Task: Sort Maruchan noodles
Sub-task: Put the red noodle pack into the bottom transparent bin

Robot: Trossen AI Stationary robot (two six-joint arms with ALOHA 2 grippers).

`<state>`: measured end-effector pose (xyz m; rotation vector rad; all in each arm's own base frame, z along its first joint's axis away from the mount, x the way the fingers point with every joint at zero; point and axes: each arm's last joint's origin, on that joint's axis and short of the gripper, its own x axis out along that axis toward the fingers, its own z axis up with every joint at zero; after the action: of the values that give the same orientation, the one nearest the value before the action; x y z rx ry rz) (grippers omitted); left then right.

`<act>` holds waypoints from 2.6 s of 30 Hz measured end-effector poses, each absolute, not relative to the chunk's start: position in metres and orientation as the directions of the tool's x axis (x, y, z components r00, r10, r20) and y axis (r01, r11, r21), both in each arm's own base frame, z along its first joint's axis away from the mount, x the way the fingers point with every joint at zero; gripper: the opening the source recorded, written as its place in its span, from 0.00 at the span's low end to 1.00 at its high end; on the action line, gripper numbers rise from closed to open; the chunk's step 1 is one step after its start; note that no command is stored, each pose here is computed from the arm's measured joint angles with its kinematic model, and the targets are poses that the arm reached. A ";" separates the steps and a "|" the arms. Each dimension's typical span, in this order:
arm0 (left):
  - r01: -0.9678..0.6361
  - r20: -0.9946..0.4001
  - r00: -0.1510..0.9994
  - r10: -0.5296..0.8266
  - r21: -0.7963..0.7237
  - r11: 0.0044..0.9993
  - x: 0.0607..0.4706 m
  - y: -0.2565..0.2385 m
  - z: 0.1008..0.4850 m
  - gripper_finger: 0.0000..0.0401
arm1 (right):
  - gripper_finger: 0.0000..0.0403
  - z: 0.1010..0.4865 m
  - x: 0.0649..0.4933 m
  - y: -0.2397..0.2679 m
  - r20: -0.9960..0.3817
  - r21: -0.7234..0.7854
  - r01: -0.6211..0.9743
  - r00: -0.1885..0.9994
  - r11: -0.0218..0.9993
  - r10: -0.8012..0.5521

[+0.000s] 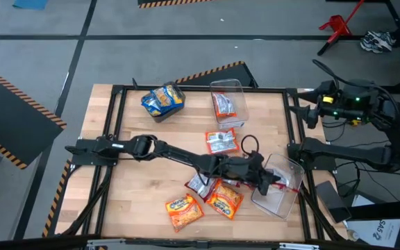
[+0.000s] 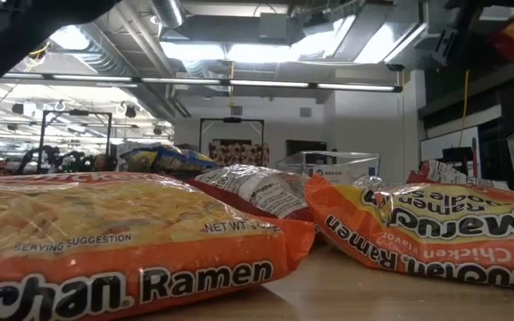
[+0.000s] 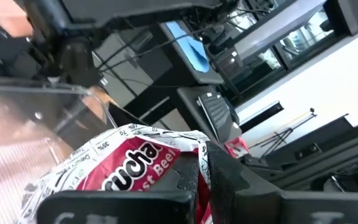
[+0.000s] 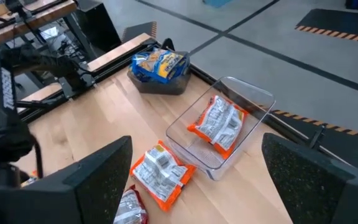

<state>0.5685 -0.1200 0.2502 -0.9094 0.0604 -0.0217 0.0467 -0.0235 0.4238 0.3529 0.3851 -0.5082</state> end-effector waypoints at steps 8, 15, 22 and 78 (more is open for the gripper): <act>-0.061 -0.117 0.991 -0.064 -0.825 0.561 0.566 -0.132 0.242 0.01 | 0.86 0.424 0.045 -0.023 -0.430 0.222 0.542 0.800 0.811 -0.418; -0.122 -0.183 0.980 -0.072 -0.851 0.512 0.563 -0.137 0.236 0.01 | 0.86 0.424 0.045 -0.023 -0.430 0.222 0.542 0.800 0.810 -0.418; -0.160 -0.223 0.972 -0.078 -0.863 0.479 0.563 -0.136 0.232 0.01 | 0.86 0.424 0.045 -0.023 -0.430 0.221 0.542 0.800 0.811 -0.418; -0.305 -0.758 0.651 -0.032 -0.300 0.904 0.532 -0.020 0.211 0.38 | 0.86 0.407 0.034 -0.019 -0.612 0.061 0.559 0.675 0.827 -0.412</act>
<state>0.5319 -0.0201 0.2111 -0.4276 0.8540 0.1605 0.0343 -0.0195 0.4065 0.2527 0.6217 -0.5527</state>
